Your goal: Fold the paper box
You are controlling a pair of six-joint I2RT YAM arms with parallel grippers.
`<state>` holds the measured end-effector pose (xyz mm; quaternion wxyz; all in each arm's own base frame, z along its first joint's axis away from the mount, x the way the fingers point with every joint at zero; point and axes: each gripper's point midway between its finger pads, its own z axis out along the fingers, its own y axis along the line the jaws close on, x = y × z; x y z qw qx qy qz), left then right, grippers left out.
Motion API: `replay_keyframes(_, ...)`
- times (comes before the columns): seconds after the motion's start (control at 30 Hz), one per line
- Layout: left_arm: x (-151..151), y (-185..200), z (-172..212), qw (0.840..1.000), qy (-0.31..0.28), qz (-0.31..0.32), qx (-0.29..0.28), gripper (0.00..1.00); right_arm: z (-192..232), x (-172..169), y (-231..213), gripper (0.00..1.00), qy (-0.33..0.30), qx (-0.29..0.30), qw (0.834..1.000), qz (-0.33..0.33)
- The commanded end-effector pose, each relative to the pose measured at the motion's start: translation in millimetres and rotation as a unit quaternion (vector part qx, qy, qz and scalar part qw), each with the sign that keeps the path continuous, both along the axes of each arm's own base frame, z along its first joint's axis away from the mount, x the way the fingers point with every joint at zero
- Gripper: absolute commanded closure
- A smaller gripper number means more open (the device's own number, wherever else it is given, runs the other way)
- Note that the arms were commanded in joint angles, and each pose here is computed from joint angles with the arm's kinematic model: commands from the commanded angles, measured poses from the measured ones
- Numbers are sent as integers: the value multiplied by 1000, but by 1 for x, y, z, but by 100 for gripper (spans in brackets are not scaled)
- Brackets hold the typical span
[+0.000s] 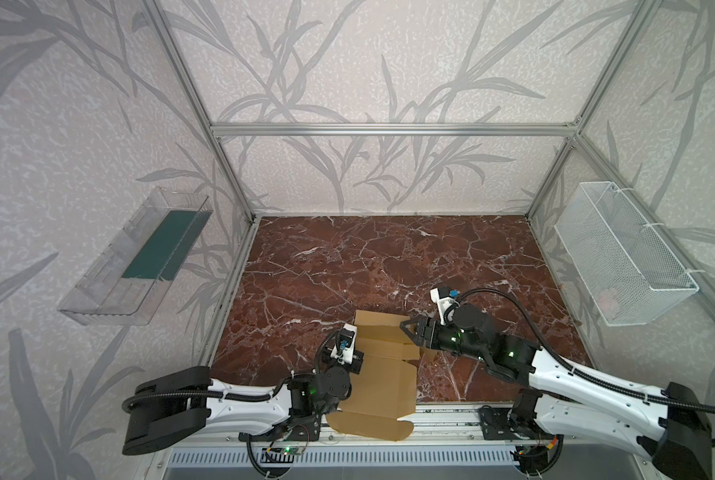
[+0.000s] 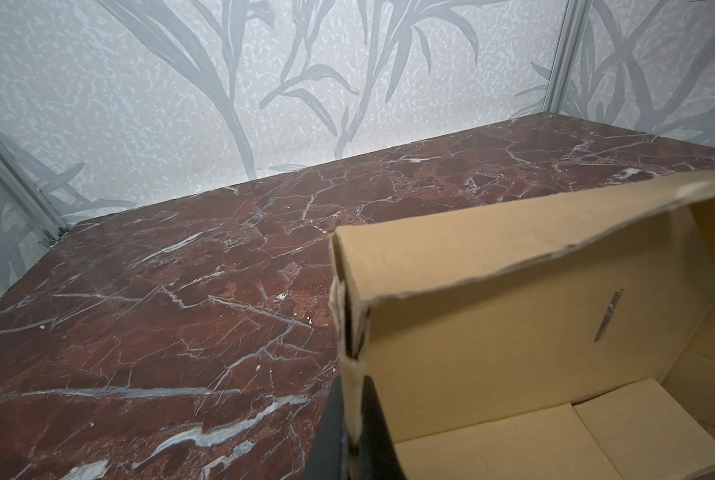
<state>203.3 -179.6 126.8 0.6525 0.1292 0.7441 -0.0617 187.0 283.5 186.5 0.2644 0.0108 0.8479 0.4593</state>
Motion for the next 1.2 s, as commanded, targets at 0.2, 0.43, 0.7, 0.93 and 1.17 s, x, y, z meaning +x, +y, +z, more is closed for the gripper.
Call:
replay_keyframes(0.2, 0, 0, 6, 1000, -8, -1, -16, 100, 2, 4, 10, 35, 2, 27, 1000, -1)
replay_keyframes(0.43, 0, 0, 5, 1000, -8, 1, -18, 100, -7, 5, 9, 48, 12, 25, 1000, -12)
replay_keyframes(0.7, 1, 4, 5, 999, -9, 16, -31, 100, -15, 5, 9, 55, 13, 24, 999, -20)
replay_keyframes(0.93, 3, 13, 6, 998, -10, 42, -52, 100, -22, 5, 9, 65, 9, 17, 999, -26)
replay_keyframes(1.17, 4, 19, 6, 997, -13, 61, -53, 100, -22, 6, 3, 70, 5, 26, 999, -40)
